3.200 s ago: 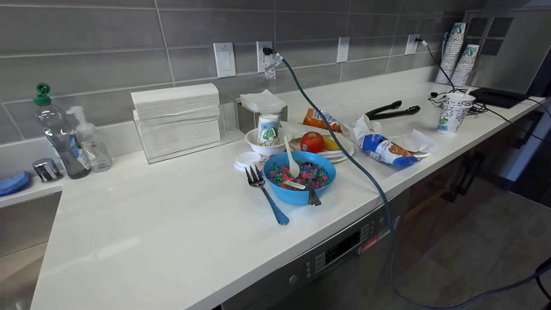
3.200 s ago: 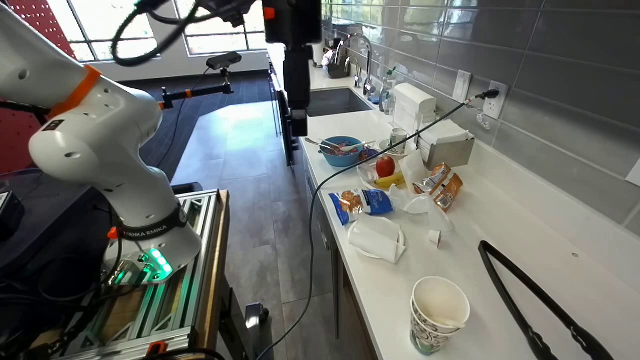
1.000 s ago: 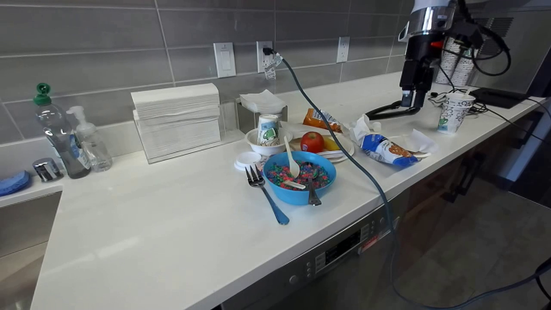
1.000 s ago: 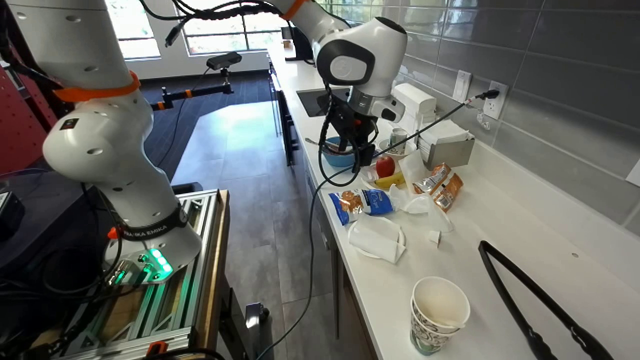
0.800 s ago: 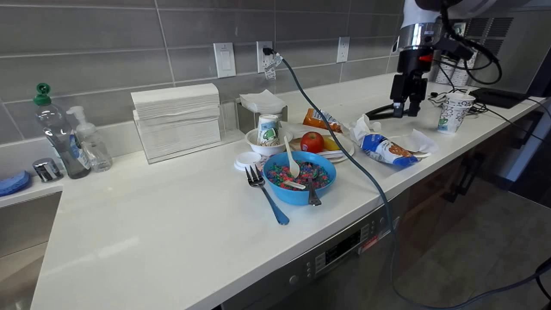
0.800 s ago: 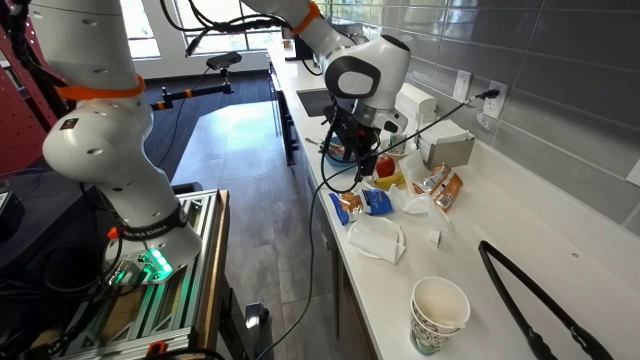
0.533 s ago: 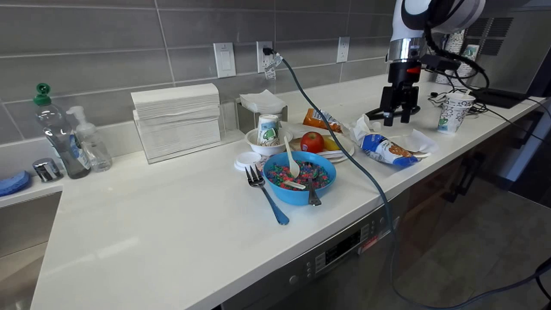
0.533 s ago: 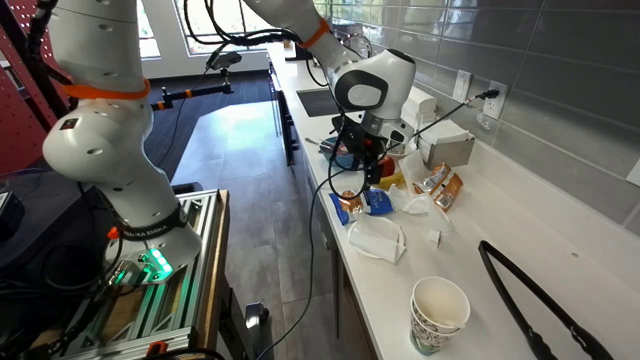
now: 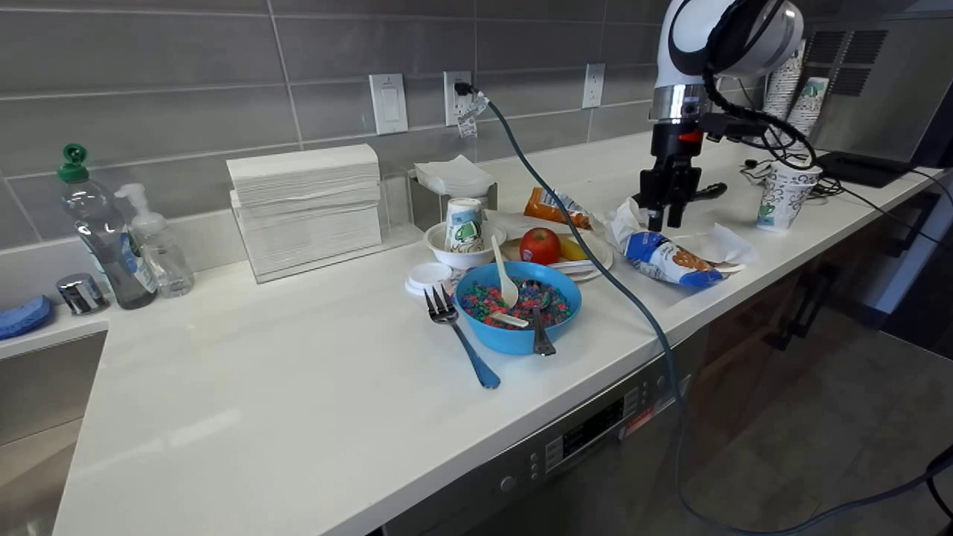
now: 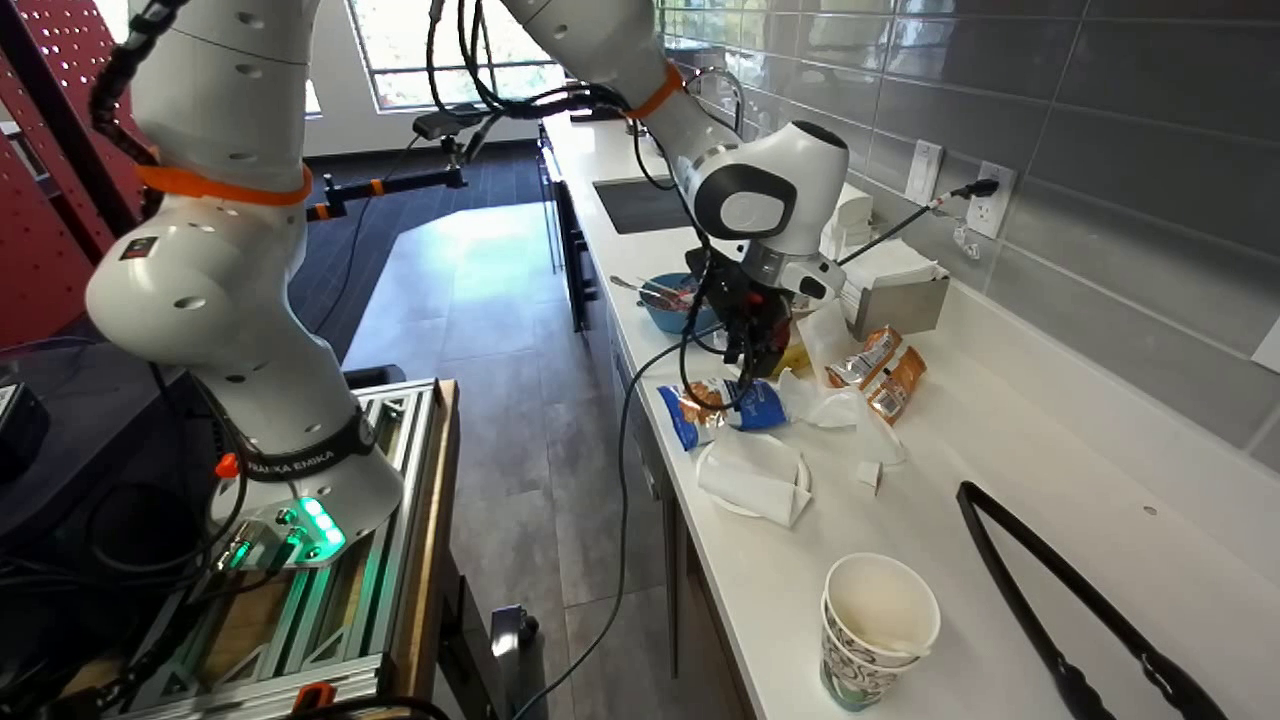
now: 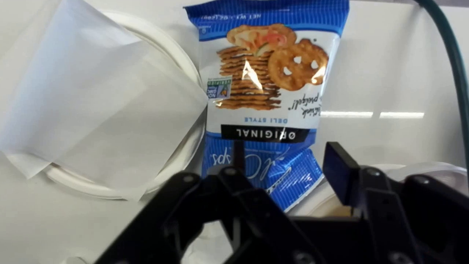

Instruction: Pour the snacks out of the blue packet and onto the white plate on the right.

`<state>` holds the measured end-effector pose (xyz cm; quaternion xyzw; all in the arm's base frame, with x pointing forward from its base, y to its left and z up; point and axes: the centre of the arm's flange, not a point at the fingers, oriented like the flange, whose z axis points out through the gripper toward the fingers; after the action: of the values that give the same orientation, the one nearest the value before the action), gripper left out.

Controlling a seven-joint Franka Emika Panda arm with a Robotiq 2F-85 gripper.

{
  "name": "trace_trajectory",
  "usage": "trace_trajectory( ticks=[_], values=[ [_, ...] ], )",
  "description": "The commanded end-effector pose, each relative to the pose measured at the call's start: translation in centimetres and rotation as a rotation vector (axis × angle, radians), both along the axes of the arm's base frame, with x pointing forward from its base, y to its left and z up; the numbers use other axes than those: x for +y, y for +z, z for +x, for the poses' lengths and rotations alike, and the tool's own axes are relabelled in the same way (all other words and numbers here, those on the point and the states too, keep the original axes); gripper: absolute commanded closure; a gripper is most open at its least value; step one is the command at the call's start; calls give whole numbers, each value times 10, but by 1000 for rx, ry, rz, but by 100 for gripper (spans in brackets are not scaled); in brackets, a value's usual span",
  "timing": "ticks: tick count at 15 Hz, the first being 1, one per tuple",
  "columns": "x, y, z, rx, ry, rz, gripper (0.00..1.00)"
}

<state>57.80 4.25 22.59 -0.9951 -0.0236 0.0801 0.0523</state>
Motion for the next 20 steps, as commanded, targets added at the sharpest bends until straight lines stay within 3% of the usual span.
trace_trajectory(
  ticks=[1, 7, 11, 16, 20],
  values=[
    [5, -17, 13, 2, -9, -11, 69],
    [3, -32, 19, 22, -6, -31, 100],
    [6, -21, 16, 8, 30, -40, 100],
    [24, 25, -16, -44, 65, 108, 100],
    [34, 32, -55, -53, 56, 199, 100]
  ],
)
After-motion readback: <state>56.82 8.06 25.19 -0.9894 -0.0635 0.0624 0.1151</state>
